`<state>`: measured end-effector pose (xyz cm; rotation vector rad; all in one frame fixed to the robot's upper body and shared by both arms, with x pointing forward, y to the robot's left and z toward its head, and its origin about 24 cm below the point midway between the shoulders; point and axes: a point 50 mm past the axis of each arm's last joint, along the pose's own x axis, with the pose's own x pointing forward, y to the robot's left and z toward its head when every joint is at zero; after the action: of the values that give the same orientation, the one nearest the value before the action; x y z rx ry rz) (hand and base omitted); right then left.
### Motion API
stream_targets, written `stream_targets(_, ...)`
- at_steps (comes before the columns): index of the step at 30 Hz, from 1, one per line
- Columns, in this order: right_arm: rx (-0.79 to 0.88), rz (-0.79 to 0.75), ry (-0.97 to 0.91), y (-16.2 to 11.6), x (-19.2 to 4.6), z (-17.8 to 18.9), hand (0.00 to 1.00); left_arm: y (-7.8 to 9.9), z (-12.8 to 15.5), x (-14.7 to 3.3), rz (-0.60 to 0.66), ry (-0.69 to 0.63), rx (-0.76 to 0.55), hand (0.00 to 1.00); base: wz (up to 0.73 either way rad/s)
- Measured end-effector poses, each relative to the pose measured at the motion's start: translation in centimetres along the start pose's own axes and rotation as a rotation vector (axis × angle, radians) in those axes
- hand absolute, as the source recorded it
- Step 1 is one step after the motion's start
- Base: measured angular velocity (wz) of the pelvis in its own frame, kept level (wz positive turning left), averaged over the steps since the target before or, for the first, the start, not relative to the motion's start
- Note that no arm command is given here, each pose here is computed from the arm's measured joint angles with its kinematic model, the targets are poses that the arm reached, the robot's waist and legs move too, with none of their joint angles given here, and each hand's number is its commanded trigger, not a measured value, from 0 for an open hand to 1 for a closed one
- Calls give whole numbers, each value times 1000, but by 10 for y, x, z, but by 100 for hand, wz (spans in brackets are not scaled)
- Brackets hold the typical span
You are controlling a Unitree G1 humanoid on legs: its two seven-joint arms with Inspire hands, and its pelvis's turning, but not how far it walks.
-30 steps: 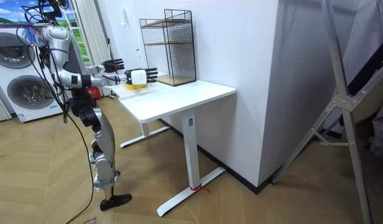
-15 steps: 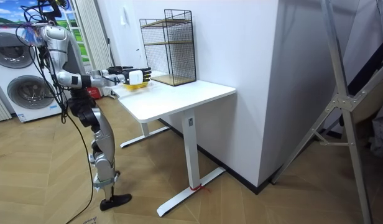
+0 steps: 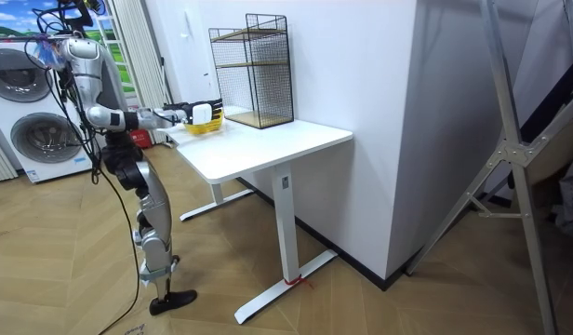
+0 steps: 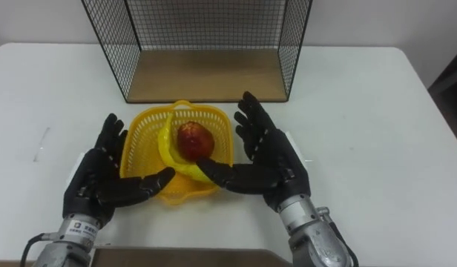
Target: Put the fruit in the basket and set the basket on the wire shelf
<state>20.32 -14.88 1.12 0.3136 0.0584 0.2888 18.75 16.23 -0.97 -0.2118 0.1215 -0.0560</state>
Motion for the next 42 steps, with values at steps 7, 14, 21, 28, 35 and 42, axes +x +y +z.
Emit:
stream_targets(7, 13, -4, 4, -1, 0, -2, 0, -2, -1, 0, -22, 2, -26, 0, 0)
stream_targets(14, 31, -13, 29, -2, -1, -8, 0, -7, -11, -1, -41, 41, -41, 0, 0)
stream_targets(21, 39, -12, 28, -1, -1, -8, 0, -9, -12, -1, -54, 45, -43, 0, 0)
stream_targets(28, 41, -6, 33, 1, 0, -9, 0, -9, -12, -1, -57, 45, -42, 0, 0)
stream_targets(35, 41, -18, 40, 0, -1, -11, 0, -11, -12, -2, -67, 47, -41, 0, 0)
stream_targets(42, 6, -45, 105, -3, -2, -24, 0, -15, -13, -1, -92, 52, -35, 0, 0)
